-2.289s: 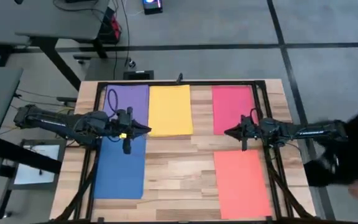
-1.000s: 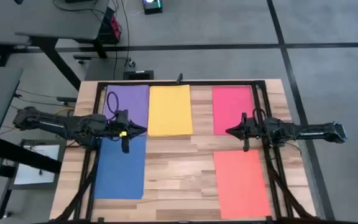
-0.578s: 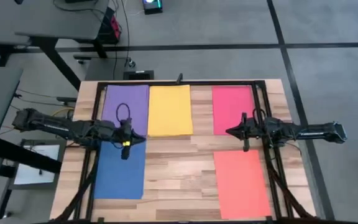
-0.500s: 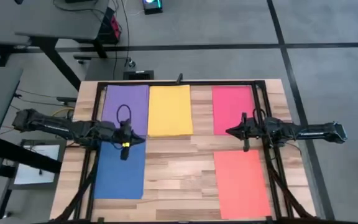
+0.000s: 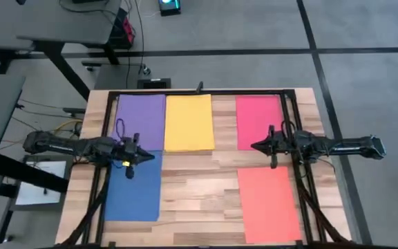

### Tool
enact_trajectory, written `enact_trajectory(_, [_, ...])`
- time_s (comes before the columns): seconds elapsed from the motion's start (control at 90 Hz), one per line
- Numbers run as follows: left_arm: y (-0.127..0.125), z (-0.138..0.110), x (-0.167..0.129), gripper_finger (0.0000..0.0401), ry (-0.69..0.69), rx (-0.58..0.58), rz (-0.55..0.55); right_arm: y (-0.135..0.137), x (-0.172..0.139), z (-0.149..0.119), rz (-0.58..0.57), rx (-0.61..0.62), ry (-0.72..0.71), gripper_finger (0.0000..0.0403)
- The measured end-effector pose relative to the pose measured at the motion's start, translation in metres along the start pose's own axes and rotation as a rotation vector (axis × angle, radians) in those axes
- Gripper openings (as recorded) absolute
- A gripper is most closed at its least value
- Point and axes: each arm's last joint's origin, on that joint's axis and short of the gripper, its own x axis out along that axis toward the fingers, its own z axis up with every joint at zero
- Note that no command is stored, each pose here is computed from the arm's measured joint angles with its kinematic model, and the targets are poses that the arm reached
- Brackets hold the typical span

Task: Organize paper
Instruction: Return to Home Position

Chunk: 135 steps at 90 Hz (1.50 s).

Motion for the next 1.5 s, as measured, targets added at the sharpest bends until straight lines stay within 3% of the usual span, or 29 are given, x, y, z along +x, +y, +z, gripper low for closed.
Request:
enact_trajectory(0.278, [0.0055,0.0089,-0.0078,0.0000,-0.121,0.073,0.069,0.0001,0.0000,0.0000,0.001,0.000,-0.001,0.0000])
enact_trajectory(0.467, [0.0064,0.0086,-0.0077,0.0000,-0.130,-0.125,0.077,0.0001,0.0000,0.0004,0.001,0.000,-0.005,0.0000])
enact_trajectory(0.578, [0.0064,0.0084,-0.0076,0.0000,-0.131,-0.175,0.074,0.0001,0.0000,0.0005,0.001,0.000,-0.006,0.0000])
enact_trajectory(1.5, [0.0064,0.0075,-0.0071,0.0000,-0.124,-0.151,0.077,0.0002,0.0001,0.0007,0.002,0.001,-0.011,0.0000])
